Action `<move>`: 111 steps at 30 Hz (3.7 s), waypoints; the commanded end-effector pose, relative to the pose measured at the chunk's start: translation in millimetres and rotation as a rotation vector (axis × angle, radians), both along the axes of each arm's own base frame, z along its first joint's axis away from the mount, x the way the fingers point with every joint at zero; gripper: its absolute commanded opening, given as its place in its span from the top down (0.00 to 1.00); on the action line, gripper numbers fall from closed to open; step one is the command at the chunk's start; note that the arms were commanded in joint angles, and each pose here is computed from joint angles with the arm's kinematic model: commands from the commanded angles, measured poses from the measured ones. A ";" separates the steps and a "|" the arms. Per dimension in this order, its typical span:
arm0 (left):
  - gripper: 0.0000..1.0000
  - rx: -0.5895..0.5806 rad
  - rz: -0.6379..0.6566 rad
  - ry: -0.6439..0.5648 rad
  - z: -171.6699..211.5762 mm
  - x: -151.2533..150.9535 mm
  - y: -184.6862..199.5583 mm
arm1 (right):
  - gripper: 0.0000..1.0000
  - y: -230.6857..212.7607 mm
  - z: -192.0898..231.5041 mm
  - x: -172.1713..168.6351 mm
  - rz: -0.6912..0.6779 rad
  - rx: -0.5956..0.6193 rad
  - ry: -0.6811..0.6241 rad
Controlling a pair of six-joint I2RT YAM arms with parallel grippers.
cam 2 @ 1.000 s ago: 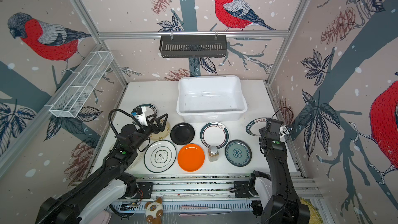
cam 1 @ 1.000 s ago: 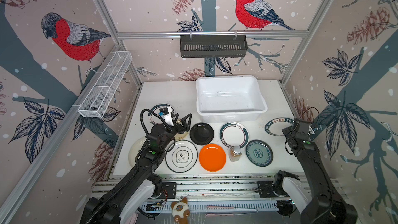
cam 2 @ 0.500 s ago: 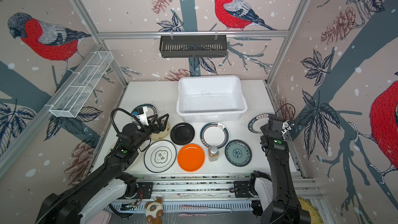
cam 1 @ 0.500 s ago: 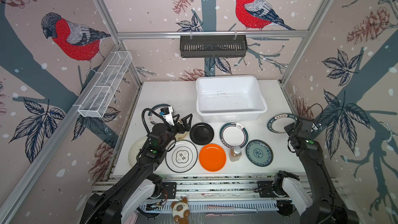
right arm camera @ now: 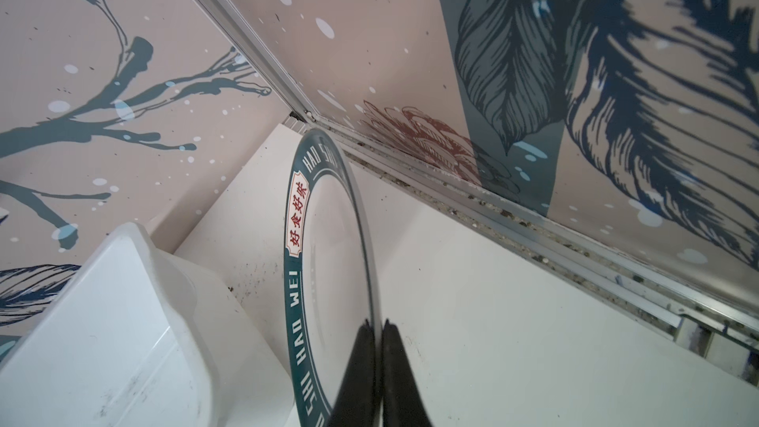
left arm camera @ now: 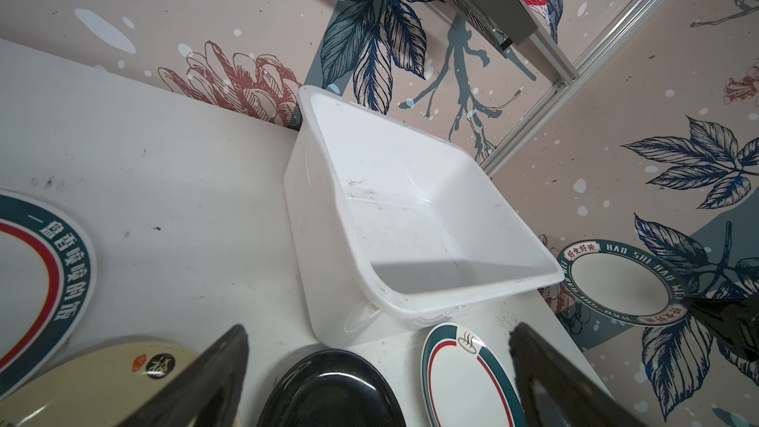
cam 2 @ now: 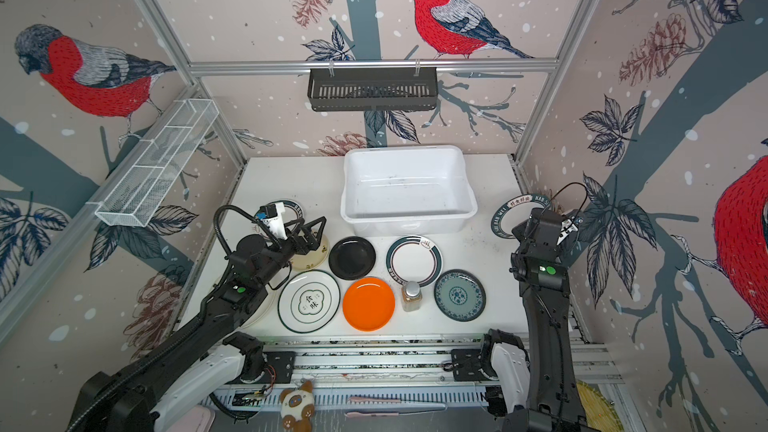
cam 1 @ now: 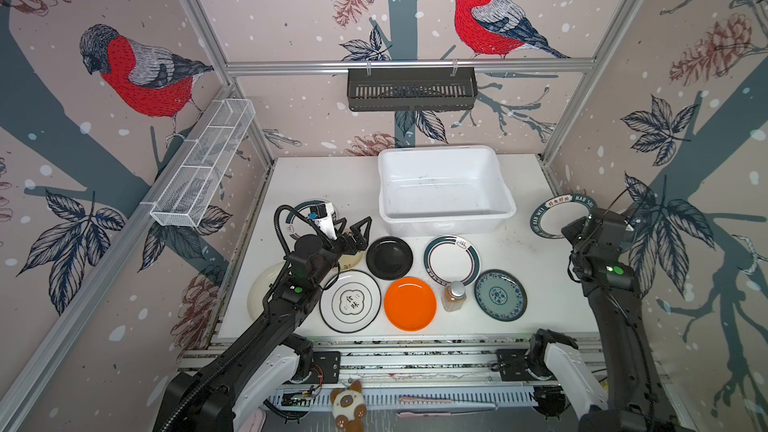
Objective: Place the plates into the plastic bin on the countertop
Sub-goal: 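Lift the green-rimmed plate with the right gripper toward the bin, then lower the green-rimmed plate into the white bin with the right gripper, then open the right gripper and withdraw it while the left moves over the red-rimmed plate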
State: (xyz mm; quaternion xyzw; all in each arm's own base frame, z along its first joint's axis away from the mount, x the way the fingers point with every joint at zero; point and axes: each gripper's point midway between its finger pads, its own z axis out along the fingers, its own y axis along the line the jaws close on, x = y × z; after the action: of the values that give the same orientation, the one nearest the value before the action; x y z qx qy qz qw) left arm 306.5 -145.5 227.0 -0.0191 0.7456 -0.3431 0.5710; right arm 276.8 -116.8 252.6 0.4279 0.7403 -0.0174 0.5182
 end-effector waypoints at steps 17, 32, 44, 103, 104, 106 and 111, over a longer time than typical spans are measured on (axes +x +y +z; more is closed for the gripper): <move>0.02 -0.083 -0.133 -0.092 53.5 -9.0 -21.5 | 1.00 89.0 91.9 62.5 0.445 0.033 -0.238; 0.02 -0.175 -0.372 -0.058 72.9 -14.8 -60.4 | 1.00 201.1 70.3 131.2 0.773 0.073 -0.208; 0.02 -0.171 -0.362 -0.033 75.4 -17.1 -58.2 | 1.00 278.3 3.0 185.7 0.940 0.083 -0.006; 0.02 0.054 -0.080 0.164 18.7 0.3 -15.4 | 0.00 329.1 -86.5 213.2 1.054 0.047 0.216; 0.02 0.065 -0.067 0.165 17.7 1.2 -13.2 | 0.00 327.3 -77.6 211.8 1.053 0.033 0.201; 0.02 0.080 -0.046 0.168 15.4 3.1 -9.8 | 0.00 324.0 -62.2 208.4 1.055 0.014 0.175; 0.02 0.130 0.039 0.223 -0.2 15.4 2.0 | 0.00 325.2 -25.7 180.9 1.124 -0.028 0.102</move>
State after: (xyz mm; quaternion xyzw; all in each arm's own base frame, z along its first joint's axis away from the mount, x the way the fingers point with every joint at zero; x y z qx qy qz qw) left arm 314.1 -155.7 233.9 -0.0174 0.8127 -0.3199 0.4867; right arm 466.9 206.0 211.3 -0.0108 0.8887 0.2289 0.3972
